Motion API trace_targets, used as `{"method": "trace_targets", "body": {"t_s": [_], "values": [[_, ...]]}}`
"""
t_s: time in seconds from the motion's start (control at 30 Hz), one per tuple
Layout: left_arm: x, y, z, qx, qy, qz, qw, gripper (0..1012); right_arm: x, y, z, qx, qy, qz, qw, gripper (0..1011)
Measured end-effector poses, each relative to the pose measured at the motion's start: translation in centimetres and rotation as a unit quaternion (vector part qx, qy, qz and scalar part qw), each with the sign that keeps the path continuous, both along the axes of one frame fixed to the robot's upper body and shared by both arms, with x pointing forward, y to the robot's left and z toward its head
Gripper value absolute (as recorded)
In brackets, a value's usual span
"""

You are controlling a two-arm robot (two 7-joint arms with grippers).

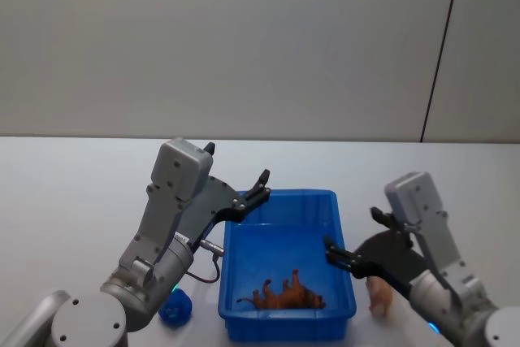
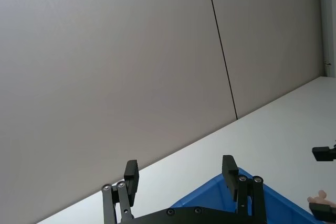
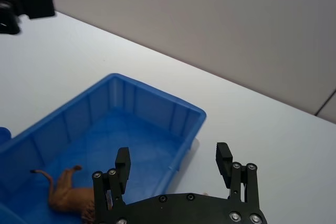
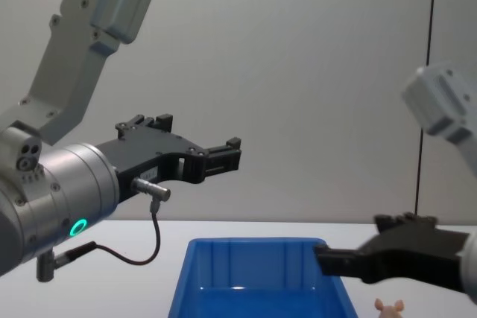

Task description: Pick up the two dolls from the table and place them into the box.

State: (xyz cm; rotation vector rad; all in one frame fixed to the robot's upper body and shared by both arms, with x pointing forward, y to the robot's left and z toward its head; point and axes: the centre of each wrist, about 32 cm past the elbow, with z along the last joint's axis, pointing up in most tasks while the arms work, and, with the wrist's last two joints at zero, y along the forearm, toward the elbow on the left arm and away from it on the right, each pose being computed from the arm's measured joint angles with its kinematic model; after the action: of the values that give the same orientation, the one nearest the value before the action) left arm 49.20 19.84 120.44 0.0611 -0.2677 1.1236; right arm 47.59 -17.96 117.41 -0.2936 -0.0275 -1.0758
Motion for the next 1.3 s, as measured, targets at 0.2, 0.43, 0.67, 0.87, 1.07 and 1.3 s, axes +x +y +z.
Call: {"method": "trace_targets", "body": {"t_s": [0.2,0.43,0.67,0.87,1.07,1.3], "values": [[0.00,0.00,0.00,0.000,0.000,0.000,1.0000,1001,-0.7,-1.3,-0.5,0.001,0.016,-0.024,0.9996,1001],[0.00,0.00,0.00,0.000,0.000,0.000,1.0000,1002,-1.4,-2.4,-1.3,-0.004,0.034,-0.040,0.9986,1001],[0.00,0.00,0.00,0.000,0.000,0.000,1.0000,1002,-1.9,-2.9,-2.3,-0.012,0.052,-0.047,0.9975,1001],[0.00,0.00,0.00,0.000,0.000,0.000,1.0000,1001,-2.1,-3.0,-3.0,-0.016,0.065,-0.047,0.9966,1001],[0.00,0.00,0.00,0.000,0.000,0.000,1.0000,1001,-2.0,-2.8,-3.7,-0.021,0.078,-0.047,0.9956,1001],[0.00,0.00,0.00,0.000,0.000,0.000,1.0000,1001,-1.7,-2.4,-4.3,-0.023,0.088,-0.048,0.9947,1001]]}}
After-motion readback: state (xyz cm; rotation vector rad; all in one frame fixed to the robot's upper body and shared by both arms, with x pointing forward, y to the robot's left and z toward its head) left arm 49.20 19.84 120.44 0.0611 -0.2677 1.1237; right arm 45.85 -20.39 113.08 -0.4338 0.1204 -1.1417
